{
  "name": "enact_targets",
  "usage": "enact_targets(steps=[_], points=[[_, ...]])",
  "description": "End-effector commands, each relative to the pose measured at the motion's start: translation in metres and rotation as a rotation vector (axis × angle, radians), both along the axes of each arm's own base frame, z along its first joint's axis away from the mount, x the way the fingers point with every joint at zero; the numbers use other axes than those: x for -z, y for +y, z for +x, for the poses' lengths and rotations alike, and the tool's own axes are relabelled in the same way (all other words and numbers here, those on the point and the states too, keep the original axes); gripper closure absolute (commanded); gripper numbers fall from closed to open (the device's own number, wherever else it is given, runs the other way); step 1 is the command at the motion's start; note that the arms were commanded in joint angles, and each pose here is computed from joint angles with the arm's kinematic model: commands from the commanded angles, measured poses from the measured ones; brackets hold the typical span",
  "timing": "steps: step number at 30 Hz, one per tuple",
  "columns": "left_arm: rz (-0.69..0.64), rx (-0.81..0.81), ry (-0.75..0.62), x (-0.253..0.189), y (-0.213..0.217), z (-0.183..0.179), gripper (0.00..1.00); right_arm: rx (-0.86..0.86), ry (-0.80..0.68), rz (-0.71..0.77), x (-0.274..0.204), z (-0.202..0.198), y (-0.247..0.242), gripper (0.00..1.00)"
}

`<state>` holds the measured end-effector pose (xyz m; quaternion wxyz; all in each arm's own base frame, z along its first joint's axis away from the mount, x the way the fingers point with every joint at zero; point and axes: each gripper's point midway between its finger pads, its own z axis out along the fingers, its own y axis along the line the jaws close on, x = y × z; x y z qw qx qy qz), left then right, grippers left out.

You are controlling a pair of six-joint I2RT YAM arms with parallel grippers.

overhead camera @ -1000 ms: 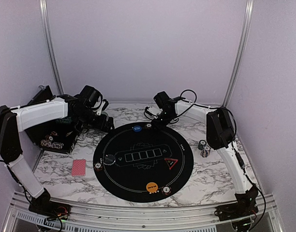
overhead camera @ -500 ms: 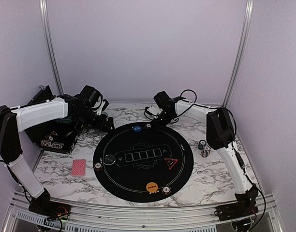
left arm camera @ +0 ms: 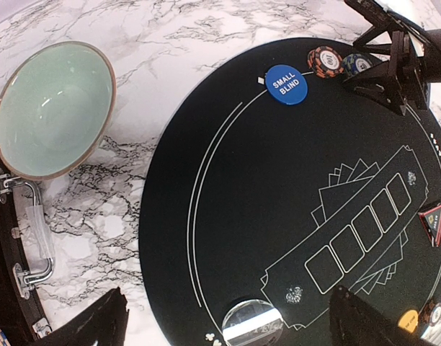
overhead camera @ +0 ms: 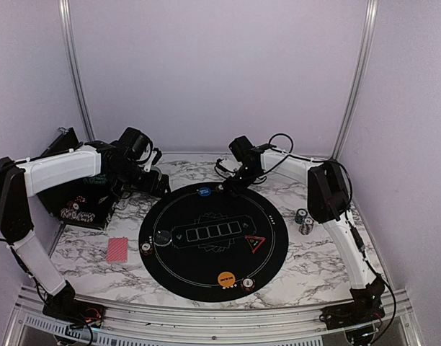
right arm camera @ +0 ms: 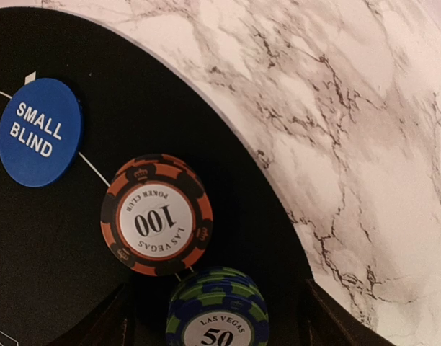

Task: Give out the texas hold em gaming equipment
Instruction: Place the poker chips pile in the small blind area.

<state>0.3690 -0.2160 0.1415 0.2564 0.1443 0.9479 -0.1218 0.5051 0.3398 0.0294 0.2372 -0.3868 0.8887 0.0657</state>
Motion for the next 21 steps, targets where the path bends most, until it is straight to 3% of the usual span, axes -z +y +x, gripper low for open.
enact_targets(steps=[1,7,21], points=[[-0.023,-0.002,-0.01,-0.006,0.0,0.0,0.01,-0.017,0.074,-0.002,0.002,-0.023,0.003,0.23],[-0.024,-0.005,-0.017,-0.008,0.001,0.0,0.01,0.008,0.085,0.038,-0.01,-0.028,0.0,0.17],[-0.022,-0.004,-0.015,-0.007,0.001,-0.001,0.01,0.124,0.085,0.081,-0.045,-0.05,-0.033,0.15]])
